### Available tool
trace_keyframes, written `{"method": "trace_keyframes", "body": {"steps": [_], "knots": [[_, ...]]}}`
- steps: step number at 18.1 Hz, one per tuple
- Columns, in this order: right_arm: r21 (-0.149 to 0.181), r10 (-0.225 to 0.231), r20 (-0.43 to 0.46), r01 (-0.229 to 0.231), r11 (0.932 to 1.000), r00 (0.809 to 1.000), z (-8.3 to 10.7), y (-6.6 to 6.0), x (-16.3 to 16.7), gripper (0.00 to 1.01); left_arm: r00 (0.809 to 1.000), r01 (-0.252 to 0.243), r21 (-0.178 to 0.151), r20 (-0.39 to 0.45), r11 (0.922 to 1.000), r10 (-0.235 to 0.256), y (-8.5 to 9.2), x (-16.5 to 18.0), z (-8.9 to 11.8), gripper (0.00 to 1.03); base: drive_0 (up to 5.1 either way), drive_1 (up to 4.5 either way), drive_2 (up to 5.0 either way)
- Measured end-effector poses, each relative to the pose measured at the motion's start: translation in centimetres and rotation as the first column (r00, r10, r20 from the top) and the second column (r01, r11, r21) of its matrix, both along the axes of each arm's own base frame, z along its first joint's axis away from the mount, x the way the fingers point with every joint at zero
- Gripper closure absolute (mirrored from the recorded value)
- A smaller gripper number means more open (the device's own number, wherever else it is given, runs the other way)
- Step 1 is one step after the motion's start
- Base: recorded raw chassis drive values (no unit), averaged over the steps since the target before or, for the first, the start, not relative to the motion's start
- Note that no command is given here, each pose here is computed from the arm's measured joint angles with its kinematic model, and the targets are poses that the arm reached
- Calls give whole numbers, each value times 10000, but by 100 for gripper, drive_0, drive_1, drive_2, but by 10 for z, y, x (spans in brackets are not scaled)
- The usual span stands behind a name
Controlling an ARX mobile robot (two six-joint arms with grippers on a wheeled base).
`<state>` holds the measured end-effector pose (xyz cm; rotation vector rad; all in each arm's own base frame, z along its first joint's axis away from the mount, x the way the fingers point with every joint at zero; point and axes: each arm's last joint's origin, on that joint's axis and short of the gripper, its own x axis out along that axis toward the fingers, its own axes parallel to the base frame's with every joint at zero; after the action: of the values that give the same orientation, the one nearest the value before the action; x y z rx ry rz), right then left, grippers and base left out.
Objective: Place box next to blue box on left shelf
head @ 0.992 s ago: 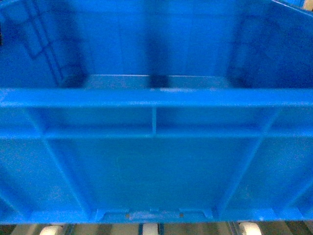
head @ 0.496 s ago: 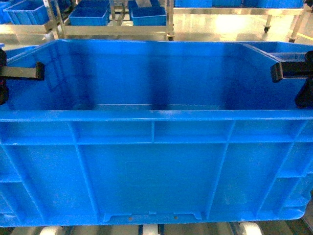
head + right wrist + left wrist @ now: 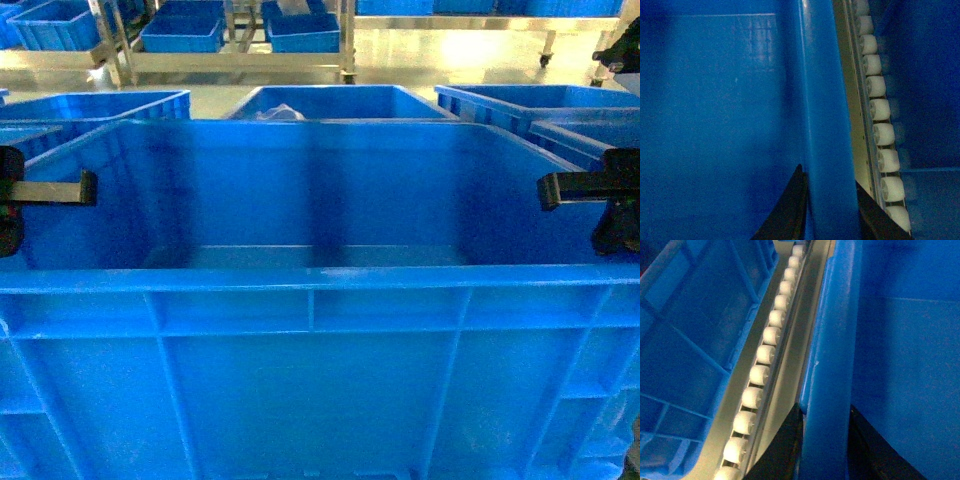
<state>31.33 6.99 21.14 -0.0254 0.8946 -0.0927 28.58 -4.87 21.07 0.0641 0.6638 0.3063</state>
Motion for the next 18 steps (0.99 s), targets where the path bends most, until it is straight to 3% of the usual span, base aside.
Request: {"method": "trace_keyframes", "body": {"steps": [1, 2, 3, 5, 6, 8, 10, 11, 12, 14, 16, 18], "knots": [[-433, -219, -40, 217, 9988, 9998, -1, 2, -2, 75, 9994, -236, 86, 262, 9997, 233, -3, 0, 1, 73, 0, 0, 0], [-646, -327, -66, 322, 9974, 9994, -2, 3, -2, 68, 9979, -375, 96, 529, 9992, 370, -3, 1, 5, 64, 0, 0, 0], [-641, -374, -85, 368, 9973, 9993, -1, 1, -2, 62, 9971, -386, 52, 655, 9992, 382, -3, 1, 8, 60, 0, 0, 0], [-564, -390, -14, 388, 9977, 9992, 1, 0, -3, 49, 9877, -1031, 219, 1206, 9944, 998, 2, 1, 16, 47, 0, 0, 0], [-646, -434, 77, 438, 9970, 9990, 4, -1, -3, 41, 9801, -1186, 35, 1605, 9929, 1165, 4, 1, 24, 40, 0, 0, 0], [-796, -710, 1032, 793, 9937, 9921, 27, -2, -1, 23, 9587, -1384, -222, 2479, 9901, 1396, 6, 2, 46, 22, 0, 0, 0], [-529, -1029, 2977, 1241, 9909, 9491, 76, -3, -4, 4, 9328, -1017, -449, 3428, 9938, 1110, -4, 0, 67, 4, 0, 0, 0], [-307, -1075, 3687, 1277, 9913, 9233, 96, -3, -12, 1, 9137, -808, -551, 3948, 9952, 961, -8, -3, 78, 4, 0, 0, 0], [-202, -981, 4244, 1177, 9928, 9002, 111, 3, -25, 4, 8873, -704, -573, 4526, 9959, 888, -14, -9, 90, 5, 0, 0, 0], [-324, -568, 4222, 777, 9965, 9047, 104, 18, -41, 3, 8533, -480, -603, 5164, 9970, 724, -23, -20, 105, 5, 0, 0, 0], [-553, -508, 4181, 812, 9952, 9070, 90, 22, -49, 3, 8422, -465, -492, 5351, 9977, 656, -29, -27, 109, 5, 0, 0, 0], [-650, -1169, 4989, 1715, 9830, 8587, 92, 17, -60, 3, 8587, -561, -228, 5089, 9982, 599, -32, -32, 101, 5, 0, 0, 0]]}}
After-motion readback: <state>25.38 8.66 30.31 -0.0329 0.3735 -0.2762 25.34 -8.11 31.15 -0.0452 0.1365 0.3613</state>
